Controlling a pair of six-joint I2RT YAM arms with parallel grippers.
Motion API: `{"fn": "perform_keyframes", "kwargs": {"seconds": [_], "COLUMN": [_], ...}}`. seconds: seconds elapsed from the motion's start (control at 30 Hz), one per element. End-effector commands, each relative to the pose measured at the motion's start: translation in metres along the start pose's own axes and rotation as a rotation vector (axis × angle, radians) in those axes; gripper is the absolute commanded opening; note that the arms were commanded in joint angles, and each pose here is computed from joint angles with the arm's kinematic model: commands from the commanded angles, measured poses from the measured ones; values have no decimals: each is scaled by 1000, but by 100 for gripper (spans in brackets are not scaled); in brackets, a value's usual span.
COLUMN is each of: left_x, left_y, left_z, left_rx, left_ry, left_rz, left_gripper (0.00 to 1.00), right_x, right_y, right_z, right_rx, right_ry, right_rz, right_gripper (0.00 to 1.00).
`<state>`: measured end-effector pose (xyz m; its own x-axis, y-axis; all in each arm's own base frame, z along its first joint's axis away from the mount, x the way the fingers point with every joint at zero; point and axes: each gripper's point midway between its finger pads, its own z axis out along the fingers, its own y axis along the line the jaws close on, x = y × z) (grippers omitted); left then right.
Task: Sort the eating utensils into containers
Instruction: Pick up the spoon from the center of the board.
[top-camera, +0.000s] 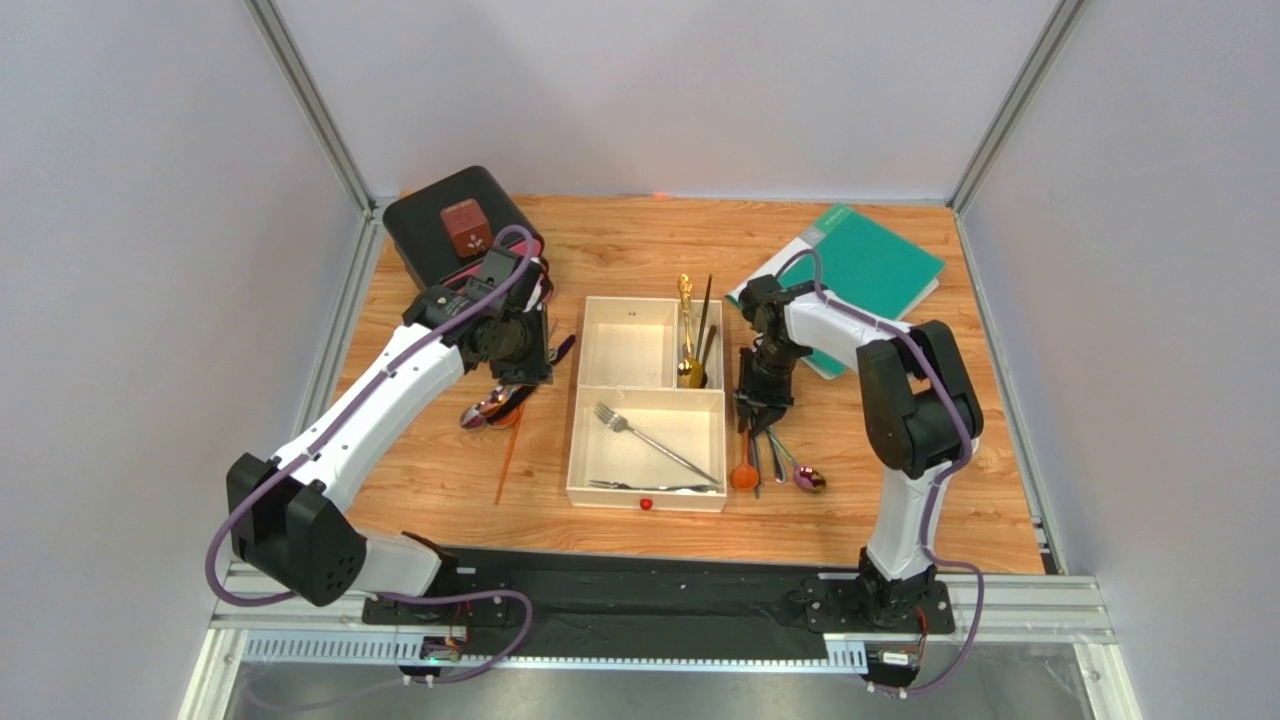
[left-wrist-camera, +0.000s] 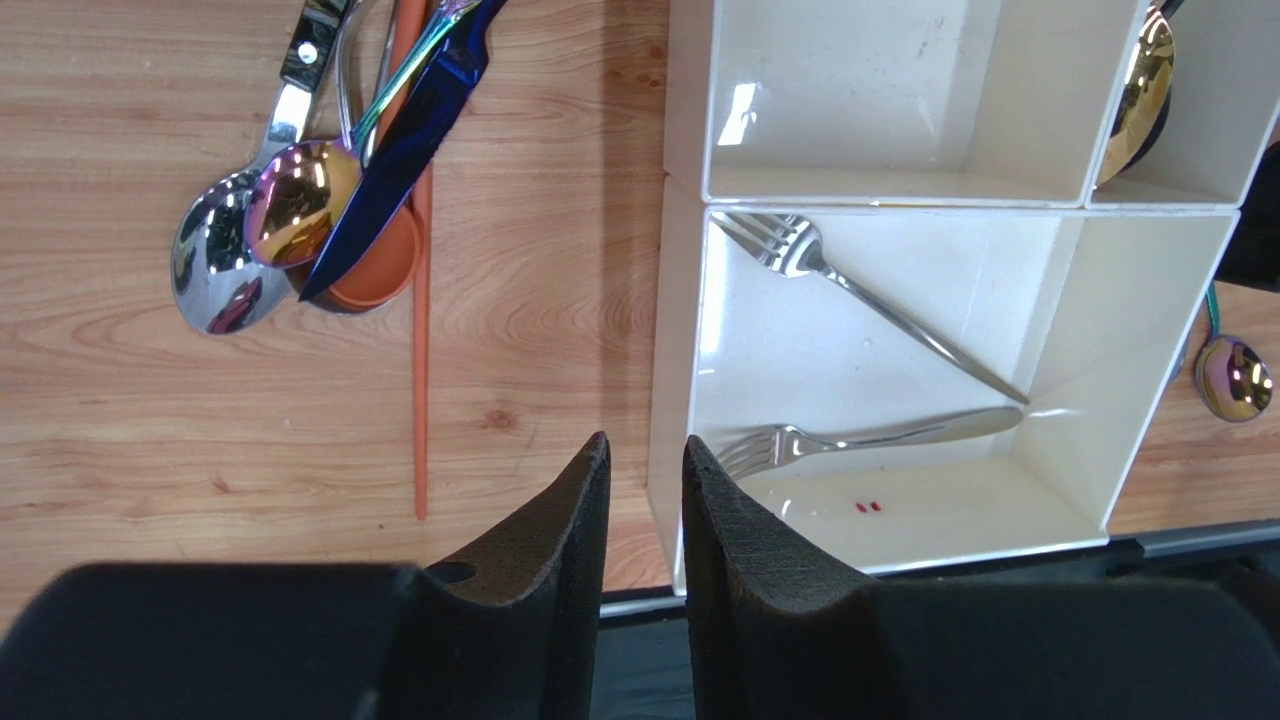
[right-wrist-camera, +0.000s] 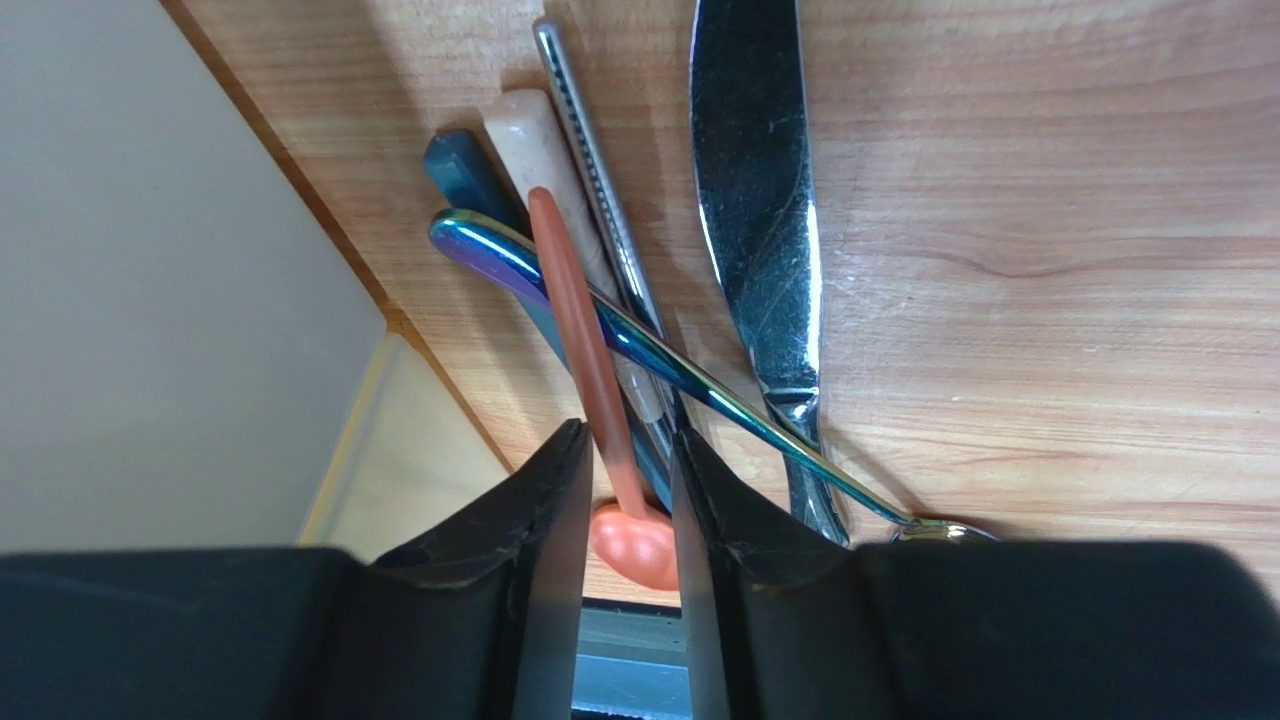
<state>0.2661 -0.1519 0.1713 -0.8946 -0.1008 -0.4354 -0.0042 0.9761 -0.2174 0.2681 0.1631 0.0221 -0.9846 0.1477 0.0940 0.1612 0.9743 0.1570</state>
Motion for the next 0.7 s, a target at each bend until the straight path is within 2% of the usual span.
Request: {"fn": "perform_keyframes", "kwargs": {"seconds": [0.0, 0.17, 0.4, 0.5, 0.67], "left_x": [-16, -17, -16, -16, -15], "left_y": [-7, -5, -5, -7, -5], "left_z": [-9, -11, -7, -4, 1], "left_rx": [29, 24, 23, 27, 11], "left_ry": [-46, -59, -54, -45, -33], "left_rz": [24, 27, 28, 33, 28], "left_gripper": [30, 30, 30, 30, 31], "right_x": [-6, 1, 11, 16, 14], "right_y": [2, -9, -13, -13, 7], "right_z": [0, -6, -25, -50, -109], "right_rx": [5, 34, 46, 49, -45], "right_ry": [-22, -39, -47, -75, -192], "right_rz": [-25, -41, -54, -58, -77], "right_gripper": [29, 5, 0, 0, 0]}}
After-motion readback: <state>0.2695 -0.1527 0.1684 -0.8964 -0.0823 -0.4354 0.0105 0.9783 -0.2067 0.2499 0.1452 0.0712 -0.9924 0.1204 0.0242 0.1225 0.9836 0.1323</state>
